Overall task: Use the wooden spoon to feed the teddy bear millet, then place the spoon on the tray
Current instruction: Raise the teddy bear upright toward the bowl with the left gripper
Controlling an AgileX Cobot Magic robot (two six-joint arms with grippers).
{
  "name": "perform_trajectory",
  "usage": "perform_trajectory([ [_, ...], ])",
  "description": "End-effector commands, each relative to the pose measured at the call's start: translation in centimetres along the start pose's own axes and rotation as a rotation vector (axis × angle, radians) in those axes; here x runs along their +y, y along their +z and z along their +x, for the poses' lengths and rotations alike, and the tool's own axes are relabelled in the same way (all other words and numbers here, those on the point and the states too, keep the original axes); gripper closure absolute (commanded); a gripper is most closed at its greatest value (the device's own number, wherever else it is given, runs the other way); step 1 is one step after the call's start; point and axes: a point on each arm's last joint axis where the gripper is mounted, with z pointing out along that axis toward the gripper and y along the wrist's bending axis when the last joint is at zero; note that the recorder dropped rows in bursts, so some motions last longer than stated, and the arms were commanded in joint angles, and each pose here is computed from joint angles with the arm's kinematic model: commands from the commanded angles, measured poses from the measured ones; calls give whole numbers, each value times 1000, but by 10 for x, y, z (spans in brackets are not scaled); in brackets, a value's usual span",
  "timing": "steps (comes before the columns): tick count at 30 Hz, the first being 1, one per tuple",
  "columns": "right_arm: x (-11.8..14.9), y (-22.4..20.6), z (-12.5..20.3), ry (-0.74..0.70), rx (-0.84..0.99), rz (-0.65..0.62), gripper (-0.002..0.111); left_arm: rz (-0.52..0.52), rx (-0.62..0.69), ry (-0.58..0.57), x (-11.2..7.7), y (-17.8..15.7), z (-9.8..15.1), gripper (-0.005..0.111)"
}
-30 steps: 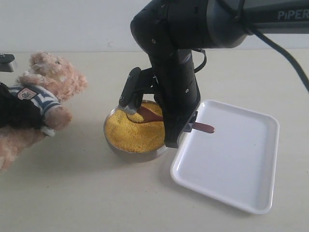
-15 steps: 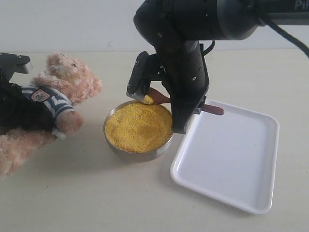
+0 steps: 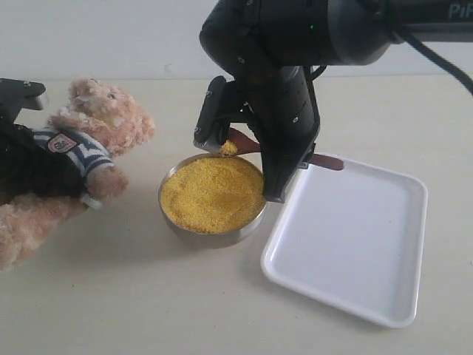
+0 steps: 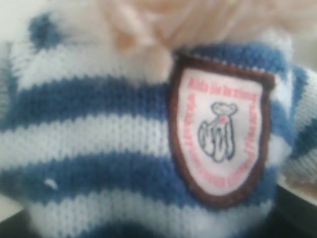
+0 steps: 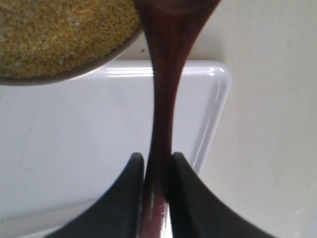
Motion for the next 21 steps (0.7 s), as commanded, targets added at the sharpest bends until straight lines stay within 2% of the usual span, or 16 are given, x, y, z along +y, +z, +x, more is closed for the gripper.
perform_trajectory([
  [1,10,-5,-2,-43,15,65,109,6,-19,-8,-3,-3,-1,103],
  [11,8,-6,-2,-23,18,83,109,16,-5,-12,-4,-3,0,103],
  [16,16,-7,-3,-67,-6,-4,109,32,7,-22,-5,-3,1,103],
  [21,13,-7,-1,-56,-8,-10,109,60,19,32,-20,-1,0,103],
])
